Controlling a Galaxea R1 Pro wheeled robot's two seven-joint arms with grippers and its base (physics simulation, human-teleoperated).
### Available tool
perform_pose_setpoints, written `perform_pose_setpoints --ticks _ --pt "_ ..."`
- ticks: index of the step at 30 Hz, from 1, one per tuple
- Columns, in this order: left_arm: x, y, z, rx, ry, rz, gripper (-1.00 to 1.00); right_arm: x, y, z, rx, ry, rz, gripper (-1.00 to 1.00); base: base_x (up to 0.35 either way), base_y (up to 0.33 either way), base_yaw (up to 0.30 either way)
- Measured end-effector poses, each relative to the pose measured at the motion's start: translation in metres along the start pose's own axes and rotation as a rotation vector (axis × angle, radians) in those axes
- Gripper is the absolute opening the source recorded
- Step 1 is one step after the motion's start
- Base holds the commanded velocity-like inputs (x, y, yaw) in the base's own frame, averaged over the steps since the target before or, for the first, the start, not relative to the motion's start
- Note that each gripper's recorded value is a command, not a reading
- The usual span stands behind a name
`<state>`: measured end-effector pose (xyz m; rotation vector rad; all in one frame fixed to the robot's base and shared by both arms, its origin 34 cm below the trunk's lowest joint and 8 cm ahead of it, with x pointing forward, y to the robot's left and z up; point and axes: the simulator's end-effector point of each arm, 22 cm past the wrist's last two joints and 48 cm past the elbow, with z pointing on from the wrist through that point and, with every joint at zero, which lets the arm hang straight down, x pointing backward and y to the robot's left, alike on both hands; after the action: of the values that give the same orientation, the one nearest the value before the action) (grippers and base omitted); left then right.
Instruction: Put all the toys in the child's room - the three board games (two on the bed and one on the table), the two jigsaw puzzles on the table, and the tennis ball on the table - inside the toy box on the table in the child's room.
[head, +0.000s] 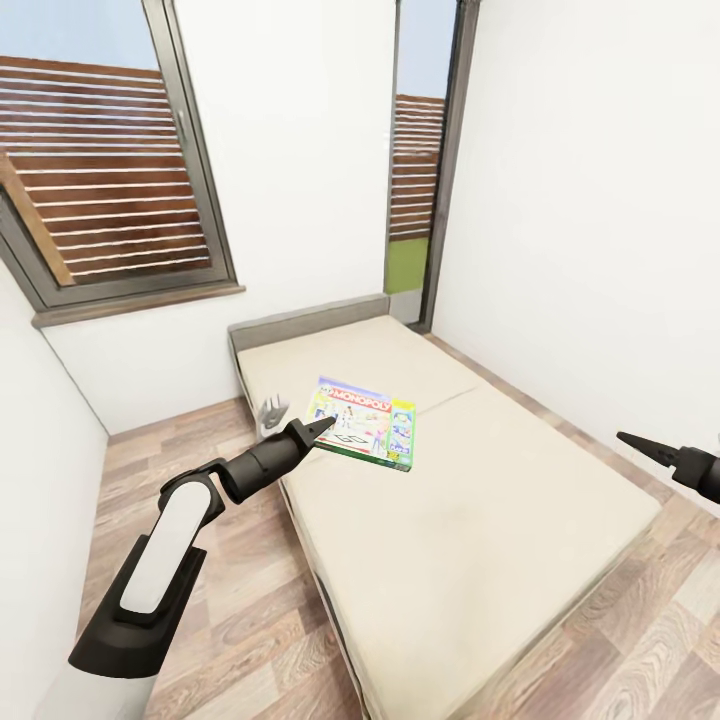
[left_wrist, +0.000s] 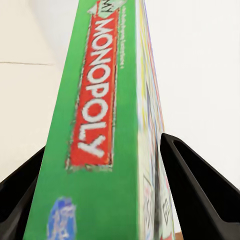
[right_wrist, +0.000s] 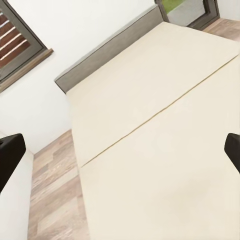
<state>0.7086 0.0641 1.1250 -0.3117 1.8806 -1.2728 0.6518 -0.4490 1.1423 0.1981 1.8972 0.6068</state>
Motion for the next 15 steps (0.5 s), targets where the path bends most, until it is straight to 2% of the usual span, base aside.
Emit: perform_pose_setpoints --ticks 15 --pt "-0.007 -0.024 -0.011 0.015 -0.012 0.015 -1.0 -0.016 0.013 -0.016 -0.01 -0.02 -0.007 1.0 0.0 0.0 0.0"
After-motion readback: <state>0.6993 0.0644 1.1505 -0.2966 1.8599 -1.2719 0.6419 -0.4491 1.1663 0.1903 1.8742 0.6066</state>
